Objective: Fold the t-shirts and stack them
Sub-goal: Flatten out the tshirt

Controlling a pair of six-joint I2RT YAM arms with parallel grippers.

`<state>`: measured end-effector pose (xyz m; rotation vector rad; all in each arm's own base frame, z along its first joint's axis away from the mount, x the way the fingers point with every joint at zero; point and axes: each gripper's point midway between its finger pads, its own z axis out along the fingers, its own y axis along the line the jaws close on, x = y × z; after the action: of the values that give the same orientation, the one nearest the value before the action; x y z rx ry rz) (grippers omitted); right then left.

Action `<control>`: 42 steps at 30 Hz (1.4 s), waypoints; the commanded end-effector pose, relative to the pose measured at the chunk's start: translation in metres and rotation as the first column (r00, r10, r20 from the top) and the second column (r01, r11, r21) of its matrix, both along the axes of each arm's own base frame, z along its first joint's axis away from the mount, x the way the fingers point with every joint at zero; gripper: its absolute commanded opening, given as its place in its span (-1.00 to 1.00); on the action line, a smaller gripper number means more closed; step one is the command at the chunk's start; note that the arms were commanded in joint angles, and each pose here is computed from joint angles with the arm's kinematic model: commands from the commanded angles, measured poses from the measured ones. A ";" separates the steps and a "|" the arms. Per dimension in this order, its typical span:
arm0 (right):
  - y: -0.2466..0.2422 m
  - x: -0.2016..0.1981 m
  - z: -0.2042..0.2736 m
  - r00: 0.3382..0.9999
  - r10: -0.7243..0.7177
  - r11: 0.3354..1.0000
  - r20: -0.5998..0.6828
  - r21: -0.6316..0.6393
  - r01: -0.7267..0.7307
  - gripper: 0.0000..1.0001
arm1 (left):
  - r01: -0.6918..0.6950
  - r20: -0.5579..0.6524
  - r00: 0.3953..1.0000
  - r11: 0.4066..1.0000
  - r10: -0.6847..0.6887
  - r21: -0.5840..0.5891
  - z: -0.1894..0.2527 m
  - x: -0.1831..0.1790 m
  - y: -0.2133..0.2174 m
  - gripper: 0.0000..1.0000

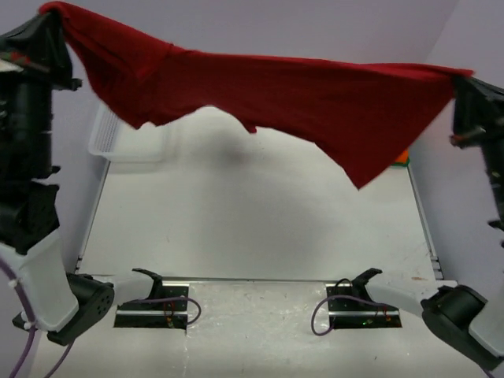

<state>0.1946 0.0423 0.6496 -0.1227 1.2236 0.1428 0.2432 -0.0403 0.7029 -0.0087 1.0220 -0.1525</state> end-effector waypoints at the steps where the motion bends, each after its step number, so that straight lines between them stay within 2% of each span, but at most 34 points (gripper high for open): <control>1: -0.018 -0.019 0.016 0.997 -0.037 0.999 0.073 0.038 0.034 -1.00 | 0.068 0.123 0.990 0.998 -0.066 -0.013 0.033 -0.030 -0.003 -1.00; 3: -0.019 -0.015 0.021 0.995 -0.053 0.998 0.087 0.047 0.049 -1.00 | 0.042 0.135 0.990 0.999 -0.038 -0.028 0.037 -0.024 0.000 -1.00; 6: -0.014 0.010 0.026 0.989 -0.110 0.993 0.103 0.051 0.105 -1.00 | 0.022 0.093 0.995 1.000 -0.021 -0.009 0.026 0.014 -0.010 -1.00; 7: -0.010 0.021 0.024 0.987 -0.126 0.992 0.098 0.037 0.123 -1.00 | 0.017 0.056 0.998 1.000 -0.017 0.001 0.016 0.040 -0.017 -1.00; 9: 0.001 0.054 0.021 0.983 -0.165 0.986 0.076 0.006 0.165 -1.00 | -0.014 0.012 1.000 0.999 0.013 0.033 0.001 0.079 -0.025 -1.00; 16: 0.011 0.159 0.006 0.976 -0.215 0.977 0.030 -0.003 0.215 -1.00 | -0.104 -0.040 0.993 0.990 0.108 0.096 -0.037 0.175 -0.032 -1.00; 17: 0.010 0.165 0.010 0.976 -0.214 0.977 0.041 0.008 0.214 -1.00 | -0.109 -0.036 0.993 0.988 0.114 0.110 -0.039 0.185 -0.029 -1.00; 18: 0.007 0.191 -0.002 0.973 -0.232 0.973 0.012 -0.009 0.232 -1.00 | -0.115 -0.046 0.992 0.986 0.121 0.120 -0.049 0.201 -0.030 -1.00; 20: 0.000 0.205 0.000 0.970 -0.242 0.970 0.022 -0.008 0.242 -1.00 | -0.138 -0.005 0.990 0.984 0.139 0.112 -0.043 0.214 -0.021 -1.00; 21: 0.002 0.227 -0.013 0.969 -0.248 0.968 -0.009 -0.026 0.248 -1.00 | -0.139 -0.022 0.990 0.983 0.142 0.120 -0.055 0.235 -0.022 -1.00; 22: 0.000 0.230 -0.011 0.966 -0.258 0.966 -0.001 -0.029 0.258 -1.00 | -0.141 0.021 0.990 0.983 0.140 0.117 -0.040 0.231 -0.017 -1.00; 24: -0.005 0.243 -0.018 0.964 -0.264 0.964 -0.014 -0.039 0.263 -1.00 | -0.144 0.026 0.989 0.983 0.142 0.117 -0.043 0.245 -0.013 -1.00; 28: -0.008 0.238 -0.019 0.964 -0.266 0.963 -0.021 -0.040 0.265 -1.00 | -0.137 0.031 0.990 0.983 0.134 0.122 -0.039 0.234 -0.011 -1.00; 31: -0.006 0.216 -0.012 0.971 -0.237 0.971 -0.024 -0.026 0.236 -1.00 | -0.123 0.023 0.992 0.986 0.121 0.114 -0.034 0.214 -0.010 -1.00; 32: -0.003 0.207 -0.010 0.973 -0.229 0.973 -0.024 -0.021 0.229 -1.00 | -0.125 0.050 0.992 0.987 0.120 0.104 -0.021 0.191 -0.006 -1.00; 33: 0.000 0.207 -0.022 0.971 -0.232 0.972 -0.053 -0.052 0.230 -1.00 | -0.117 0.028 0.993 0.987 0.114 0.106 -0.027 0.190 -0.007 -1.00; 34: 0.005 0.179 -0.009 0.976 -0.217 0.975 -0.020 -0.044 0.216 -1.00 | -0.106 0.024 0.994 0.990 0.104 0.096 -0.025 0.182 -0.007 -1.00; 35: 0.007 0.168 -0.009 0.975 -0.222 0.974 -0.018 -0.050 0.221 -1.00 | -0.098 0.041 0.995 0.991 0.095 0.086 -0.015 0.162 -0.004 -1.00; 36: 0.007 0.166 -0.021 0.969 -0.243 0.968 -0.044 -0.073 0.239 -1.00 | -0.081 0.014 0.997 0.993 0.081 0.083 -0.021 0.158 -0.006 -1.00; 37: 0.009 0.136 -0.007 0.976 -0.216 0.975 -0.008 -0.049 0.216 -1.00 | -0.058 0.016 0.998 0.995 0.057 0.080 -0.019 0.148 -0.008 -1.00; 38: 0.009 0.124 -0.005 0.979 -0.206 0.978 -0.001 -0.039 0.206 -1.00 | -0.026 0.054 0.998 0.998 0.023 0.051 -0.005 0.118 -0.008 -1.00; 40: 0.014 0.100 -0.003 0.986 -0.164 0.986 -0.002 -0.027 0.164 -1.00 | 0.007 0.050 0.999 0.999 -0.009 0.042 -0.007 0.101 -0.011 -1.00; 42: 0.002 0.066 0.012 0.985 -0.166 0.986 0.042 0.004 0.166 -1.00 | 0.023 0.087 0.996 0.999 -0.026 0.039 0.007 0.061 -0.007 -1.00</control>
<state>0.3126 0.0774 0.6289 -0.1094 1.2904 0.0207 0.3649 -0.0470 0.6759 0.0352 1.0470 -0.0787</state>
